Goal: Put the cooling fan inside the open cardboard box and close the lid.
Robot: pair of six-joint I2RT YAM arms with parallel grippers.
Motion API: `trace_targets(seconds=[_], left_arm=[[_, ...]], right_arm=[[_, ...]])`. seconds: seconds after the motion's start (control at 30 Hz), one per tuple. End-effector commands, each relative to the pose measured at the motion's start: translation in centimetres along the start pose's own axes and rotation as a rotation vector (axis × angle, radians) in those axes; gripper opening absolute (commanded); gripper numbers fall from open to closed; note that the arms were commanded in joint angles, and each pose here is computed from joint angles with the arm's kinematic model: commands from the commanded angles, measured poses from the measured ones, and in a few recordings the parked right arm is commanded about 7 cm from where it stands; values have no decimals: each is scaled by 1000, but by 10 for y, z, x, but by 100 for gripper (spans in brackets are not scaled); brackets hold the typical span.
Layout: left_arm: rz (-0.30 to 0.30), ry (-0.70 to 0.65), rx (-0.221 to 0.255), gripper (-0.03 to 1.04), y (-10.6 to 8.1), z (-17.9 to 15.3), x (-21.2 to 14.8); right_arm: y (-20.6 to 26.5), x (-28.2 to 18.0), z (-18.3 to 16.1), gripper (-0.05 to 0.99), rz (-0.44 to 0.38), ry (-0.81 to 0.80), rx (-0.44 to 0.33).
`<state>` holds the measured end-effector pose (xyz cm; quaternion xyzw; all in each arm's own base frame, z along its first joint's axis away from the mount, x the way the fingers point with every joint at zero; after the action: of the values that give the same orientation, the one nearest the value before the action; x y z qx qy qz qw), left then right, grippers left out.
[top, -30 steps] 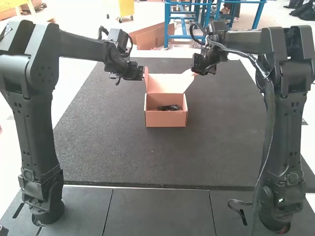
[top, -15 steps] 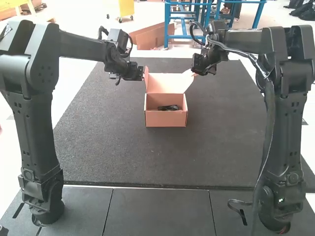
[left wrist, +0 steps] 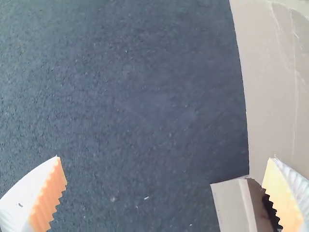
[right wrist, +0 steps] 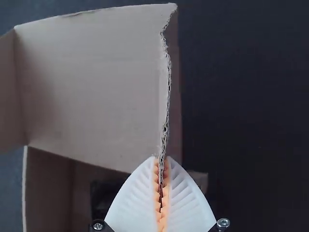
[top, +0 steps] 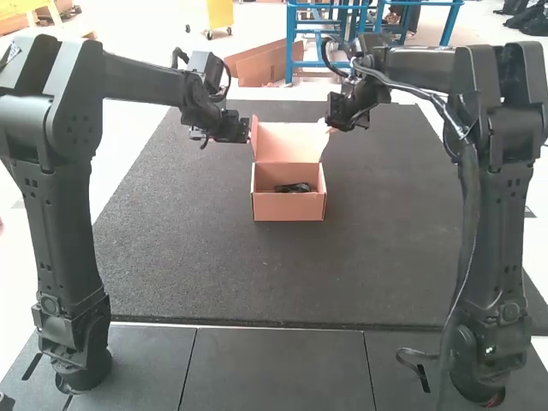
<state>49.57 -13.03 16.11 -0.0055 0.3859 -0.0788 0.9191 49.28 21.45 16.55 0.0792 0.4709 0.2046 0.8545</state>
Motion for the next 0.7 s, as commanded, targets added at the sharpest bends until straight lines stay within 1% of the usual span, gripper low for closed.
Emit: trace_targets(seconds=[0.0,0.27,0.43,0.57,0.67], left_arm=[[-20,-50,5,96,-5,22,-7],[-19,-34,5,96,-6,22,-10],[-45,1,21,96,-18,13,-12],[-73,25,35,96,-31,6,-14],[-78,26,39,96,-35,6,-17]], right_arm=[[27,-5,-14,-1,48,33,-46],[30,-12,-23,-1,48,40,-52],[29,-17,-31,-1,44,50,-50],[29,-22,-35,-1,43,51,-49],[28,-24,-38,-1,41,54,-49]])
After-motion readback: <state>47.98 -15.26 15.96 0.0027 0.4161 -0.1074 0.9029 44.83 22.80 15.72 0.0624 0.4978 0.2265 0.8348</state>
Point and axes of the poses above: each hand's point on the last joint's axis, 136 mm out from that joint toward the fingers, its own x axis out along the fingers, its own y axis along the line the jaws close on, z = x × y, the point moved 2 cm from there along -x, back along the fingers
